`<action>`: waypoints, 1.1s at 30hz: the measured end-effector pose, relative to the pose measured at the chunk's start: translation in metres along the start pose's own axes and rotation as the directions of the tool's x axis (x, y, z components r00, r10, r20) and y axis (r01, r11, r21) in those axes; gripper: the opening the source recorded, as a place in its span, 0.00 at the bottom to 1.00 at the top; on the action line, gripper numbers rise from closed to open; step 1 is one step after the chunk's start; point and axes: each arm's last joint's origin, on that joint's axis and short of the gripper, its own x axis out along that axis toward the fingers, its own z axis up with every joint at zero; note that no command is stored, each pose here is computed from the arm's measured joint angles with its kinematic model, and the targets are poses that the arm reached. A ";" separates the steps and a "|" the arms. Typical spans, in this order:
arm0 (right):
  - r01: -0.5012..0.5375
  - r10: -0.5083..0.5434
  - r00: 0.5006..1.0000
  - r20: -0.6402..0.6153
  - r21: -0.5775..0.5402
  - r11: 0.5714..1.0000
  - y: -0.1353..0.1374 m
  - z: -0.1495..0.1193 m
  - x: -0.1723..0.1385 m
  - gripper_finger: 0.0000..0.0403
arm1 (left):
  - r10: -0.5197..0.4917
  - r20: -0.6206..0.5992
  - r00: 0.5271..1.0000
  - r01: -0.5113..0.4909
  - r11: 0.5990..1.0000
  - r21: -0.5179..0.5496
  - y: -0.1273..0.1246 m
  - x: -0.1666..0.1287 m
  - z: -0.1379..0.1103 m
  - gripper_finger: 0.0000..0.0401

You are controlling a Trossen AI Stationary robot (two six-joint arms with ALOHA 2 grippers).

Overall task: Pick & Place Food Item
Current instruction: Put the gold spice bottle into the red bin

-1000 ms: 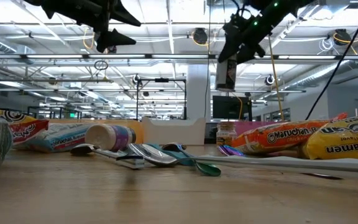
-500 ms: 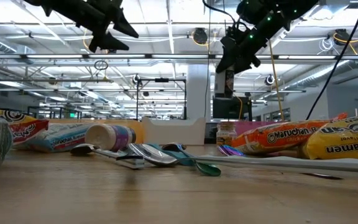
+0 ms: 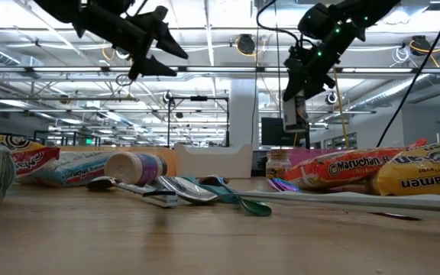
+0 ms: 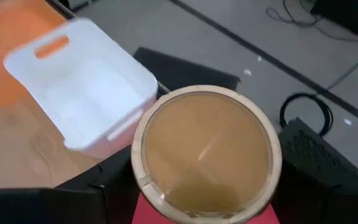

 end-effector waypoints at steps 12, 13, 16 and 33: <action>0.002 -0.001 0.998 -0.062 0.014 1.000 0.002 -0.006 0.028 0.67 | -0.070 0.039 0.997 0.070 0.998 -0.005 -0.001 0.011 0.002 0.74; 0.002 -0.001 0.998 -0.062 0.014 1.000 0.003 -0.006 0.031 0.67 | -0.070 0.038 0.997 0.070 0.998 -0.007 -0.001 0.011 0.002 0.74; 0.003 -0.002 0.999 -0.054 0.018 1.000 0.004 -0.007 0.043 0.67 | -0.074 0.048 0.996 0.075 0.997 -0.020 -0.002 0.009 0.003 0.74; 0.036 -0.035 0.995 -0.097 0.015 0.999 0.005 -0.016 0.078 0.67 | -0.140 0.019 0.990 0.141 0.989 -0.044 -0.004 0.009 0.002 0.74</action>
